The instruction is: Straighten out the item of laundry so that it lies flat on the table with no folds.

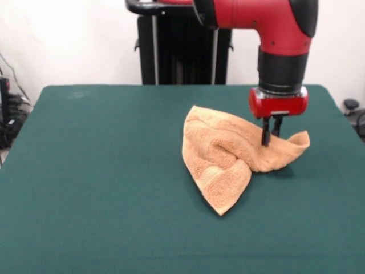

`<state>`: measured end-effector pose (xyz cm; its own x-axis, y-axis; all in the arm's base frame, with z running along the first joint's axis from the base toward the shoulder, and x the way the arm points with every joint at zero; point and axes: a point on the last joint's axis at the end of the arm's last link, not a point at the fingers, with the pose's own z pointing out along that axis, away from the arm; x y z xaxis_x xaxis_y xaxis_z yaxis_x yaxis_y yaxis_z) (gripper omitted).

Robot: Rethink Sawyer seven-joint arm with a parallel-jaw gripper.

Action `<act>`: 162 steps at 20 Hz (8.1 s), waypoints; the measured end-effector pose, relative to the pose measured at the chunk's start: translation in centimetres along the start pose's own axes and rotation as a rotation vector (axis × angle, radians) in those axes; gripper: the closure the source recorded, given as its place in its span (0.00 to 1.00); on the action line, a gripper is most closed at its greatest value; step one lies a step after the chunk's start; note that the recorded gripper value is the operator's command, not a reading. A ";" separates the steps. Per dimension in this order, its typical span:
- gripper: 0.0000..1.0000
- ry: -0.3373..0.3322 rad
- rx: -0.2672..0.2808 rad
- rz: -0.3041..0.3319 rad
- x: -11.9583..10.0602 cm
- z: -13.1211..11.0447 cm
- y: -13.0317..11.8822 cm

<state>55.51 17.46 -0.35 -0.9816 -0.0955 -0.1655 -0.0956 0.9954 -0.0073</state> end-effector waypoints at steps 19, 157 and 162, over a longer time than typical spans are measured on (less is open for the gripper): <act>1.00 0.112 -0.002 0.207 2.4 -9.2 -8.2; 1.00 0.313 -0.051 0.044 4.3 -8.1 -6.3; 1.00 0.275 -0.040 -0.002 4.9 -7.8 -3.9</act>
<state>49.81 13.02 6.52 -0.9889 -0.1017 0.1081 -0.0988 0.9946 0.0324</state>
